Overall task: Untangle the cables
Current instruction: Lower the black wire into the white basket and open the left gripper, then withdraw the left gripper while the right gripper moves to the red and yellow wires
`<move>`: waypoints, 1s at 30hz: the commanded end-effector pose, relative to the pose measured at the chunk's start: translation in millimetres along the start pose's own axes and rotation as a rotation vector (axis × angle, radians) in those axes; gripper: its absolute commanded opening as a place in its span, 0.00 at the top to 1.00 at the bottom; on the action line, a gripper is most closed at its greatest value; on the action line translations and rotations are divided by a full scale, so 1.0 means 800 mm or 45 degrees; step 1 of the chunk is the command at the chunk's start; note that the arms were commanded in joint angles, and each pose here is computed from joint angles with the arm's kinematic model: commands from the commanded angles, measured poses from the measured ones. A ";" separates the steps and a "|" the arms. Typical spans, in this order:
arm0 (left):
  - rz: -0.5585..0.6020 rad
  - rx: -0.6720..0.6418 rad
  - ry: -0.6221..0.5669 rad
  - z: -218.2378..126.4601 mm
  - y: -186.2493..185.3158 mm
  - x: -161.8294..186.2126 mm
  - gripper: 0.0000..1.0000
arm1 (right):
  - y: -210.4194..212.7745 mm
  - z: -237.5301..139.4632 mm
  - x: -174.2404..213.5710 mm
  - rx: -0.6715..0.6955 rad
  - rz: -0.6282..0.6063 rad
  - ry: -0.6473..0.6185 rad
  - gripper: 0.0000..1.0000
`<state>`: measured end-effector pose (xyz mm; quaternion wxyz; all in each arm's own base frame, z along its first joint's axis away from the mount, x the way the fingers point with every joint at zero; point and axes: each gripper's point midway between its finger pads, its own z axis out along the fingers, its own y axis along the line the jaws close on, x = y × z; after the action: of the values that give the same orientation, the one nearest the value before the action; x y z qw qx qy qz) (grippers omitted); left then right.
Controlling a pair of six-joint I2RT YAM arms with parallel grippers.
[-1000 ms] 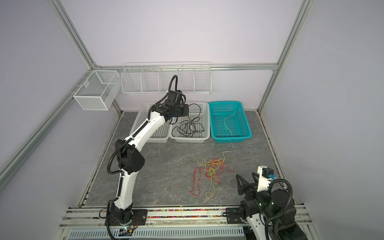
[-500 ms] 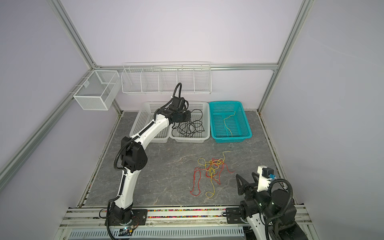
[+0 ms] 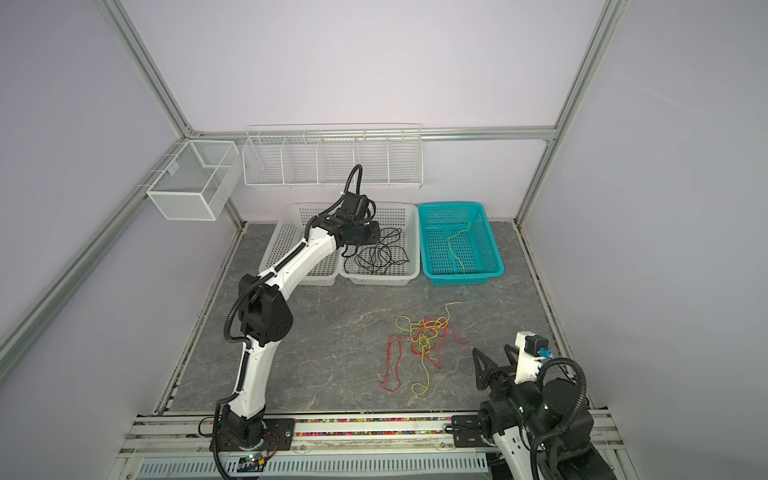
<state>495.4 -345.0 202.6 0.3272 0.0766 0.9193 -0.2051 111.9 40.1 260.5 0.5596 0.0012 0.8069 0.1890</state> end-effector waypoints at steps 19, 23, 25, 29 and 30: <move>0.101 -0.014 0.052 -0.201 0.034 0.137 0.18 | -0.019 0.035 -0.026 0.228 0.019 0.227 0.12; 0.144 -0.067 0.051 -0.214 0.058 0.171 0.04 | -0.021 0.052 -0.030 0.259 0.021 0.286 0.13; 0.166 -0.101 0.044 -0.219 0.070 0.187 0.01 | -0.020 0.066 -0.019 0.257 0.037 0.378 0.12; 0.218 -0.164 -0.001 -0.232 0.087 0.208 0.01 | -0.006 0.093 0.005 0.185 0.118 0.524 0.12; 0.253 -0.195 -0.009 -0.235 0.093 0.213 0.01 | -0.004 0.099 0.009 0.174 0.144 0.529 0.12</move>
<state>278.4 -210.7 199.5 0.3215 0.1268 0.9274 -0.1432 177.5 49.4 239.3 0.3931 0.0361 0.9100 0.1266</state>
